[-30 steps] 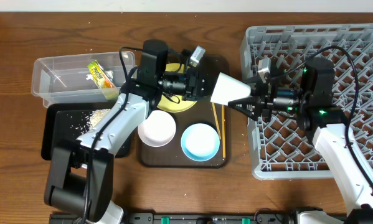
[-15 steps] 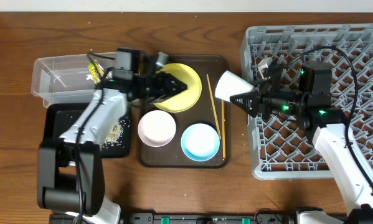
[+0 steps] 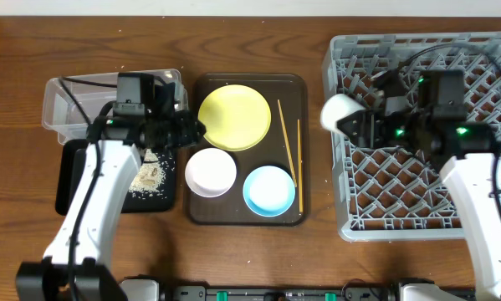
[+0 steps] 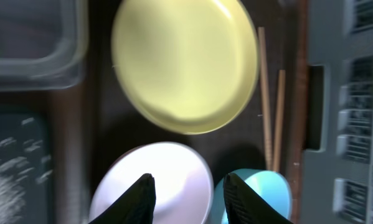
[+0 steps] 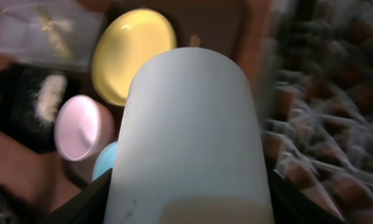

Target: Sort waste into correct bins and load items into the dishwasher rack

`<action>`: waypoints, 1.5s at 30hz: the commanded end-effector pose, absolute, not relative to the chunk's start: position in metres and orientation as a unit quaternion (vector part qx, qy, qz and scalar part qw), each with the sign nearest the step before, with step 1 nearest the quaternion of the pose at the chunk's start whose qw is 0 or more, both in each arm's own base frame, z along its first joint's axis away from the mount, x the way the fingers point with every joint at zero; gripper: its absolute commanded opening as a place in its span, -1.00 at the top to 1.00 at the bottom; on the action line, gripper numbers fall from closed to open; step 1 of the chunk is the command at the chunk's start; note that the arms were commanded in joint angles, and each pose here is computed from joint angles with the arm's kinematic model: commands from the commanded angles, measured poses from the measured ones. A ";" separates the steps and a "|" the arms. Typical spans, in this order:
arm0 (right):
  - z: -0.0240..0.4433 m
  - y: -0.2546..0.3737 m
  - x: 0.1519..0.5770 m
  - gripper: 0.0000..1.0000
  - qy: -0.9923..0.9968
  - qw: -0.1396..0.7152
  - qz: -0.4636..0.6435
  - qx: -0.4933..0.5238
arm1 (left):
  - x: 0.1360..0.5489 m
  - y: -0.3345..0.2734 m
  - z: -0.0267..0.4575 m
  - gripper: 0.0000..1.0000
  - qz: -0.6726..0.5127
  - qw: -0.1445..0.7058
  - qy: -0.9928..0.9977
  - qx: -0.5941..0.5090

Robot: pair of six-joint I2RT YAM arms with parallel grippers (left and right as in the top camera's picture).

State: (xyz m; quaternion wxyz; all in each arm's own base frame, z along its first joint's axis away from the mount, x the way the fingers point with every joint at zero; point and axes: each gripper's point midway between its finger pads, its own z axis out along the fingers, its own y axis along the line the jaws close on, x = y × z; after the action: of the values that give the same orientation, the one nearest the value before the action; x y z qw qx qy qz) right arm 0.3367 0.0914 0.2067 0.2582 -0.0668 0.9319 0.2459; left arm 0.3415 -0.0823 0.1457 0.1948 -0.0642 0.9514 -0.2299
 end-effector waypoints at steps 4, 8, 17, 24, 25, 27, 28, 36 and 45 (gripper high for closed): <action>0.234 0.014 0.341 0.98 0.952 0.277 0.127 0.034 | 0.341 -0.062 0.152 0.22 -0.174 0.221 0.957 -0.067; 0.240 -0.029 0.334 0.98 0.953 0.274 0.093 0.094 | 0.341 -0.062 0.152 0.22 -0.174 0.220 0.958 -0.067; 0.226 -0.143 0.297 0.98 0.941 0.221 -0.001 0.258 | 0.341 -0.062 0.152 0.22 -0.174 0.220 0.958 -0.067; 0.205 -0.211 0.273 0.98 0.917 0.159 -0.019 0.367 | 0.341 -0.062 0.152 0.22 -0.174 0.220 0.958 -0.067; 0.204 -0.219 0.271 0.98 0.912 0.150 -0.023 0.381 | 0.341 -0.062 0.152 0.22 -0.174 0.220 0.958 -0.067; 0.201 -0.232 0.272 0.98 0.907 0.144 -0.021 0.396 | 0.341 -0.062 0.152 0.22 -0.174 0.220 0.958 -0.067; 0.199 -0.240 0.273 0.98 0.903 0.142 -0.022 0.405 | 0.341 -0.062 0.152 0.22 -0.174 0.220 0.958 -0.067; 0.162 -0.268 0.264 0.98 0.890 0.082 -0.025 0.448 | 0.341 -0.062 0.152 0.22 -0.174 0.219 0.958 -0.067; 0.120 -0.268 0.262 0.81 0.891 0.018 -0.004 0.453 | 0.341 -0.062 0.152 0.21 -0.174 0.219 0.958 -0.067</action>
State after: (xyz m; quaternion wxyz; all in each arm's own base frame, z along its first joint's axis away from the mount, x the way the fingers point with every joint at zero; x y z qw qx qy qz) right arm 0.2629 -0.2606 0.1226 0.0213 0.4415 0.8970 0.0019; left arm 0.3404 -0.0655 0.1476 0.2101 -0.0744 0.9577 -0.1820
